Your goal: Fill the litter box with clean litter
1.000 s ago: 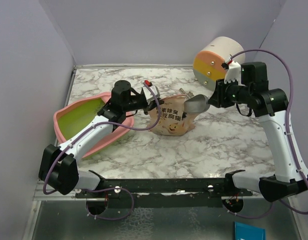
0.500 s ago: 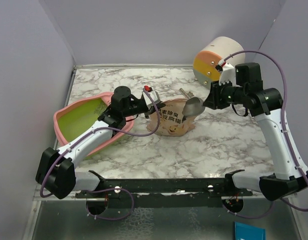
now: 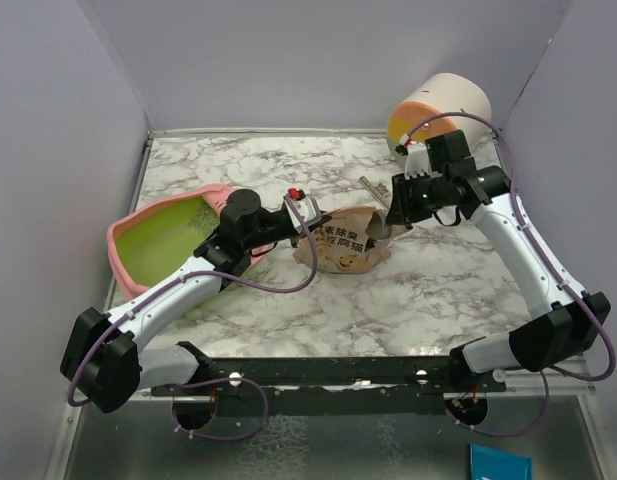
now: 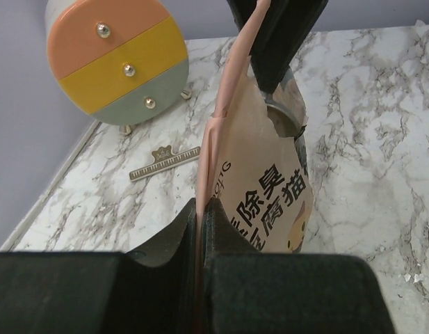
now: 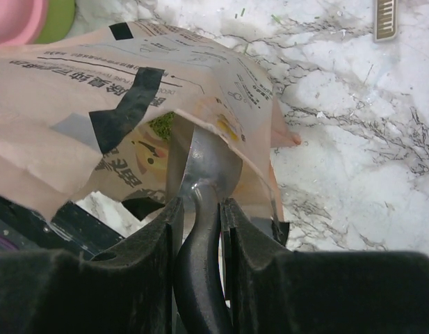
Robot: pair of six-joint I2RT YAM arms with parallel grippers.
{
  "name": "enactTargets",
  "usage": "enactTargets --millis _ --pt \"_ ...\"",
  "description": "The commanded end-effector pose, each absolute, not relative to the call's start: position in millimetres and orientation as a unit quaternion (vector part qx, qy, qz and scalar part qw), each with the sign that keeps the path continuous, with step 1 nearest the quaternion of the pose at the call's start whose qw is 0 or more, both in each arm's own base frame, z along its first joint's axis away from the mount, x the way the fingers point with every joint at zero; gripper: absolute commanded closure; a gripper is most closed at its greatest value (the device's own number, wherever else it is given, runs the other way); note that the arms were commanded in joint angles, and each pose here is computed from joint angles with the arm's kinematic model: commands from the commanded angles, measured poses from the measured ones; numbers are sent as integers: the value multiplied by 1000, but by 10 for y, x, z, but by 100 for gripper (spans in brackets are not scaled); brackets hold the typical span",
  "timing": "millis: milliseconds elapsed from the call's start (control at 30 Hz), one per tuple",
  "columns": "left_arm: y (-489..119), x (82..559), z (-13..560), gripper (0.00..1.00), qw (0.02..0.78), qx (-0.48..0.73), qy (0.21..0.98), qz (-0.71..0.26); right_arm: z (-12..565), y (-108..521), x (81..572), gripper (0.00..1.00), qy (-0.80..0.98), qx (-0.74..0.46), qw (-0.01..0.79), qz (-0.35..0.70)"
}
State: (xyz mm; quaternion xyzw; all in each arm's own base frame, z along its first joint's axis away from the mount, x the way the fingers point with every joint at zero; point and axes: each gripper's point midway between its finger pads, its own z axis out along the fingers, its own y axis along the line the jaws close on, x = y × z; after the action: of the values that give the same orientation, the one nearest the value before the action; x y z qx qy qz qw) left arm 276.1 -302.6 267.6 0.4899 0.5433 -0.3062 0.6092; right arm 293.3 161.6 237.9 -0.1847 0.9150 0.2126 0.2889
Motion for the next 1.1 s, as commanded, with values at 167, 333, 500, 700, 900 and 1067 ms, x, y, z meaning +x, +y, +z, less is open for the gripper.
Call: enactTargets --millis 167,333,500,700,900,1067 --pt "-3061 2730 3167 100 679 469 489 -284 2145 1752 3090 99 929 -191 288 133" --pt "-3065 2717 3195 100 684 462 491 -279 1974 1560 3145 99 939 -167 290 78" --pt "-3064 2738 3196 100 689 453 498 -269 1731 1468 3077 99 949 -158 267 57" --pt "-3123 2693 3122 100 681 463 497 -275 1383 1512 3009 99 954 -161 242 69" --pt "-3149 2697 3061 100 675 467 500 -275 1051 1656 3009 99 956 -168 217 100" --pt "-3181 2735 2979 100 669 471 506 -274 919 1843 3026 99 951 -173 211 145"
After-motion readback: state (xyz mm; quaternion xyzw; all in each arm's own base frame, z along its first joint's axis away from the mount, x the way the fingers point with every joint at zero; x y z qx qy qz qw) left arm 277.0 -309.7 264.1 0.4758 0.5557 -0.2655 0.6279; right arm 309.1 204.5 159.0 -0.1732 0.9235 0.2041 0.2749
